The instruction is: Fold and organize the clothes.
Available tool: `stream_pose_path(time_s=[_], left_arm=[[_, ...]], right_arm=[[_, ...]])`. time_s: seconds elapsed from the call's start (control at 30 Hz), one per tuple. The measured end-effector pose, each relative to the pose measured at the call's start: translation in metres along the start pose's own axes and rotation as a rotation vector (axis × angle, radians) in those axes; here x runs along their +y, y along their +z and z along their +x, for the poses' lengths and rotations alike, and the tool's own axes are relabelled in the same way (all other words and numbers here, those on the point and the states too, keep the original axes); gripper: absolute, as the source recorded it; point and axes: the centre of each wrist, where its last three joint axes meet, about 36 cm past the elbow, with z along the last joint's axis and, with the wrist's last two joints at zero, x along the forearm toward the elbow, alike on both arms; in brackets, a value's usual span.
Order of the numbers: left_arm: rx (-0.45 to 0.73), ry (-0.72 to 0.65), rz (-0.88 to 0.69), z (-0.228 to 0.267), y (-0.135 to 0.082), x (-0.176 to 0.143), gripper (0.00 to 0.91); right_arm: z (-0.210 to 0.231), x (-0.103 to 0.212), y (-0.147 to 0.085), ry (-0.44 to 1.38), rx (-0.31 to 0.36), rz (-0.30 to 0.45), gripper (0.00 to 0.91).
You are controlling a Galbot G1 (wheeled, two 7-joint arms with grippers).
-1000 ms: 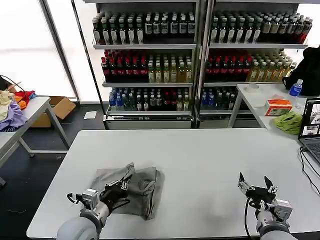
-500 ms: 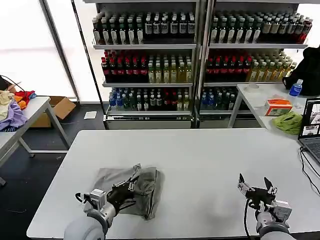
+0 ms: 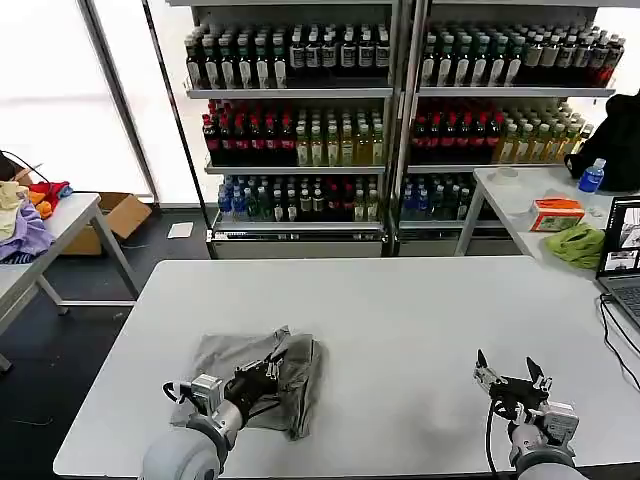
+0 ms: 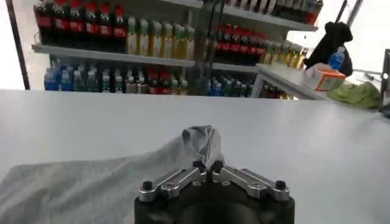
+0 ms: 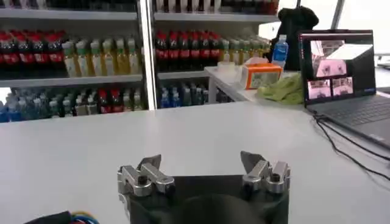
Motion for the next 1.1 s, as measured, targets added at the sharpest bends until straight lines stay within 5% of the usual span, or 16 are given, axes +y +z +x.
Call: stream_pose_path(time_s=[0.3,0.6,0.8,1.1], left_arm=[[-0.007,0.068,0.119,0.005,0.003,-0.02,0.907],[-0.084,0.158,0.299,0.037,-0.031,-0.032,0.907],[-0.11,0.074,0.299,0.05,-0.046,-0.003,0.907],[-0.055,-0.103,0.263,0.052,-0.035,0.061,0.907]], right_arm=[[-0.005,0.001,0.0,0.001,0.001,0.0,0.907],[-0.009,0.007,-0.001,-0.019,0.001,0.01,0.907],[-0.013,0.013,-0.005,-0.048,-0.003,0.012,0.907],[-0.017,0.015,-0.002,-0.066,0.004,0.015,0.907]])
